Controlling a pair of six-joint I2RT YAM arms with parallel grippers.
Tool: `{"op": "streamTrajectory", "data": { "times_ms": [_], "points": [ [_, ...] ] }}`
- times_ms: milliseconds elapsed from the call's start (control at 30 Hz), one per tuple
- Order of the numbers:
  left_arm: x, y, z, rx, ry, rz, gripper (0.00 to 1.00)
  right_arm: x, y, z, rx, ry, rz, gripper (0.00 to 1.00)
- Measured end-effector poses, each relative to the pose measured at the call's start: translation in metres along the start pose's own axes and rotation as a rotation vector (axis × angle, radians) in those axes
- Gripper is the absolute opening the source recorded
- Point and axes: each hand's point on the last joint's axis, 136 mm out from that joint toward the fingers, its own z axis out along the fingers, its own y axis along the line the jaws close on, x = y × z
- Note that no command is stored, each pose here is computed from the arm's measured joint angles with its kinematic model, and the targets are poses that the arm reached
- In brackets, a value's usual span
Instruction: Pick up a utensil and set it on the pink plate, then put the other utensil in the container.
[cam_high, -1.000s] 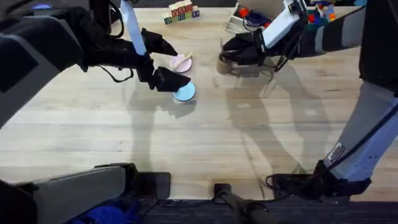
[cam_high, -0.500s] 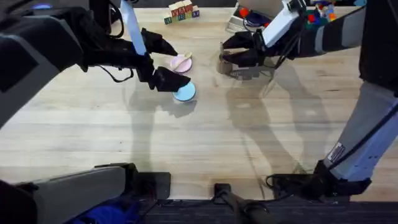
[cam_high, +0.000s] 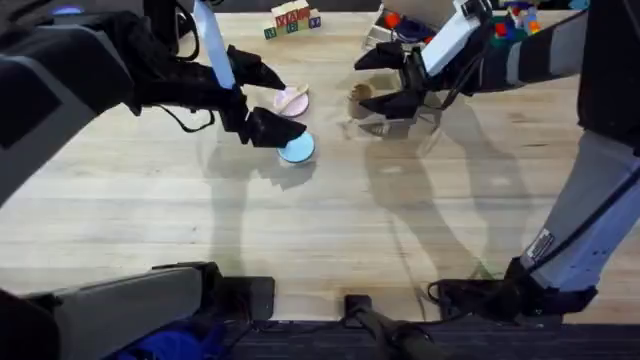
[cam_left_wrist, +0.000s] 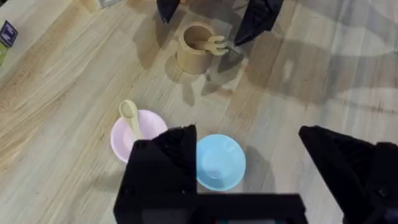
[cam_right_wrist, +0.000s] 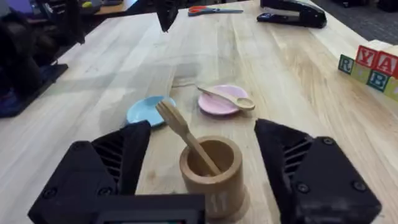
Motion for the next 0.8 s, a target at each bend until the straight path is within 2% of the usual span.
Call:
{"op": "streamTrajectory", "data": {
  "times_ms": [333, 600, 800],
  "points": [
    [0.000, 0.000, 0.000, 0.000, 0.000, 0.000, 0.995, -0.001, -0.009, 0.000, 0.034, 0.018, 0.186, 0.996],
    [0.000, 0.000, 0.000, 0.000, 0.000, 0.001, 0.995, -0.021, -0.023, -0.001, 0.049, 0.015, 0.279, 0.996],
    [0.000, 0.000, 0.000, 0.000, 0.000, 0.000, 0.996, -0.042, -0.025, -0.002, 0.085, 0.021, 0.302, 0.996]
  ]
}}
